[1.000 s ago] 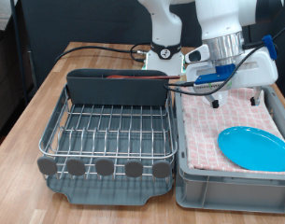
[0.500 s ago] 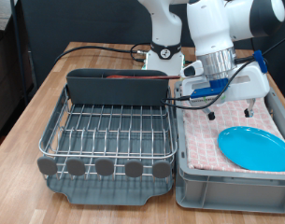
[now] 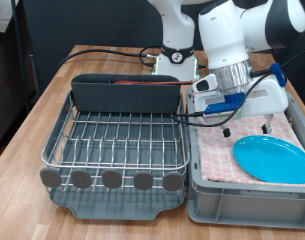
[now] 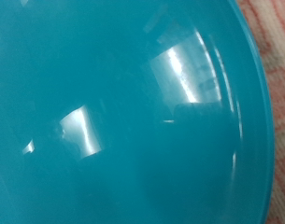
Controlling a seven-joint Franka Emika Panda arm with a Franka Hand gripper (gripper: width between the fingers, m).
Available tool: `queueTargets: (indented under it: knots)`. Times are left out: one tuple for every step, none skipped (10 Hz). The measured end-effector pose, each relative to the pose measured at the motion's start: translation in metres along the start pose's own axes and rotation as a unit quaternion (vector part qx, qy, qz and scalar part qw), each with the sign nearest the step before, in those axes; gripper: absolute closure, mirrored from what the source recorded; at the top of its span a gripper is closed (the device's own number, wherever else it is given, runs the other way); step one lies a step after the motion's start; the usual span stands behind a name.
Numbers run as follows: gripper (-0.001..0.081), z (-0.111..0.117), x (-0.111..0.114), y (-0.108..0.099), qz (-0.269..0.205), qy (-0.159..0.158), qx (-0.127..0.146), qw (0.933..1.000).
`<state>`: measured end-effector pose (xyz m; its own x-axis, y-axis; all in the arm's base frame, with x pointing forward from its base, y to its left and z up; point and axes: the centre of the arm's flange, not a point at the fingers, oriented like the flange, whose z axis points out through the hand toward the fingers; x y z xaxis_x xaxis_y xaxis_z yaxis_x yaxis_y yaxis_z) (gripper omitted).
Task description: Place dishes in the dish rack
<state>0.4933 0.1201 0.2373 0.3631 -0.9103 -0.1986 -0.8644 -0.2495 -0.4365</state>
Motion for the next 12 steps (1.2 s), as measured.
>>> queueTargets:
  knots:
    - [0.0004,0.003,0.000,0.001,0.002,-0.001,0.001,1.0000]
    - [0.0004,0.006,0.000,0.001,0.003,-0.003,0.001,1.0000]
    - [0.0004,0.008,0.000,0.001,0.003,-0.003,0.001,1.0000]
    - [0.0004,0.010,0.000,0.001,0.002,-0.004,0.001,1.0000]
    - [0.0004,0.012,0.001,0.001,0.003,-0.004,0.000,1.0000]
    - [0.0004,0.013,0.001,0.001,0.002,-0.004,0.000,1.0000]
    - [0.0004,0.015,0.000,0.000,0.002,-0.005,0.000,1.0000]
    - [0.0004,0.015,0.000,-0.001,0.001,-0.006,0.001,1.0000]
    - [0.0004,0.016,-0.001,-0.003,0.000,-0.007,0.002,1.0000]
    - [0.0004,0.017,-0.001,-0.004,0.000,-0.008,0.002,1.0000]
    - [0.0004,0.019,-0.002,-0.005,0.000,-0.011,0.002,0.9999]
    - [0.0004,0.020,-0.002,-0.006,0.002,-0.013,0.004,0.9999]
